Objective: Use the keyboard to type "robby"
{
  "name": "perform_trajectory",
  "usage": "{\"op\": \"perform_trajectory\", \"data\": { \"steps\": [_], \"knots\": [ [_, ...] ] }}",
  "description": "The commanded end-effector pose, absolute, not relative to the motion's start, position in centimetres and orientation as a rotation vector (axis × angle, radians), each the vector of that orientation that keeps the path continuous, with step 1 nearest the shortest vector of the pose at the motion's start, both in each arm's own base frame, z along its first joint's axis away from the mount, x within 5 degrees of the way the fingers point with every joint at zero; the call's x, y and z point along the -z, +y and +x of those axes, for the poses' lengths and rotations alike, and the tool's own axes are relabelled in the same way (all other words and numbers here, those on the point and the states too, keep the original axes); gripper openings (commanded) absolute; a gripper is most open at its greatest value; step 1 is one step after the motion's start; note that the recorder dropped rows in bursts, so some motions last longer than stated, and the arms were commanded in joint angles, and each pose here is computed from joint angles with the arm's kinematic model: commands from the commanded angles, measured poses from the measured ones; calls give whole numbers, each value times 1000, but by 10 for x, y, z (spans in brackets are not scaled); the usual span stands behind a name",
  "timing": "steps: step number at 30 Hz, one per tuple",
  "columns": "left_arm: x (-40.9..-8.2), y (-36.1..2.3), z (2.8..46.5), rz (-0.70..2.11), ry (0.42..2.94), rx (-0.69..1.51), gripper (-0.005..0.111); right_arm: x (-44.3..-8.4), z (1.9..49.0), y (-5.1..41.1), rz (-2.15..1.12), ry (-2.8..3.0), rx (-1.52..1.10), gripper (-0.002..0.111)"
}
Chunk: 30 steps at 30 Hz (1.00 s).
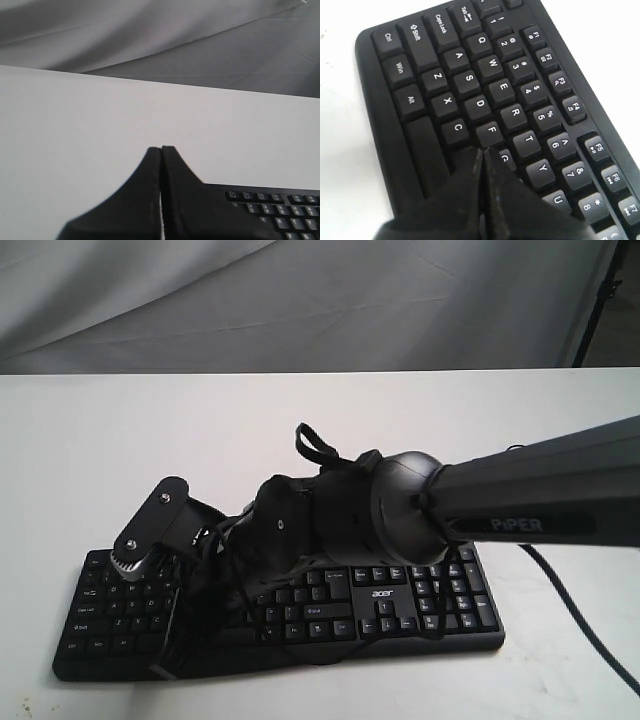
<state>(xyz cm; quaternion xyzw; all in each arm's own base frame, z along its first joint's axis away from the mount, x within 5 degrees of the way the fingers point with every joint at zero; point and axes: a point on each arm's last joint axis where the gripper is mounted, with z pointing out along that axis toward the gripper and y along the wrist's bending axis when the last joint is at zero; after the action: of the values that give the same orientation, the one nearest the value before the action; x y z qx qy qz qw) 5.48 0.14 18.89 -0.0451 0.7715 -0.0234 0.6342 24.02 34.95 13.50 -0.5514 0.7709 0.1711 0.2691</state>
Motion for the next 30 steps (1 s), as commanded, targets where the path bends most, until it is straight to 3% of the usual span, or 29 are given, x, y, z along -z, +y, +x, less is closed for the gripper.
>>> {"op": "perform_trajectory", "data": {
  "steps": [1,12,23,30],
  "knots": [
    [-188,1,55,-107,1762,66,0,-134,242,351,-1487,2059,-446,0],
    [-188,1,55,-107,1762,66,0,-117,243,351,-1506,2094,-433,0],
    [-188,1,55,-107,1762,66,0,-161,246,347,-1460,1987,-433,0],
    [-188,1,55,-107,1762,66,0,-164,250,345,-1413,2003,-438,0]
  ]
}}
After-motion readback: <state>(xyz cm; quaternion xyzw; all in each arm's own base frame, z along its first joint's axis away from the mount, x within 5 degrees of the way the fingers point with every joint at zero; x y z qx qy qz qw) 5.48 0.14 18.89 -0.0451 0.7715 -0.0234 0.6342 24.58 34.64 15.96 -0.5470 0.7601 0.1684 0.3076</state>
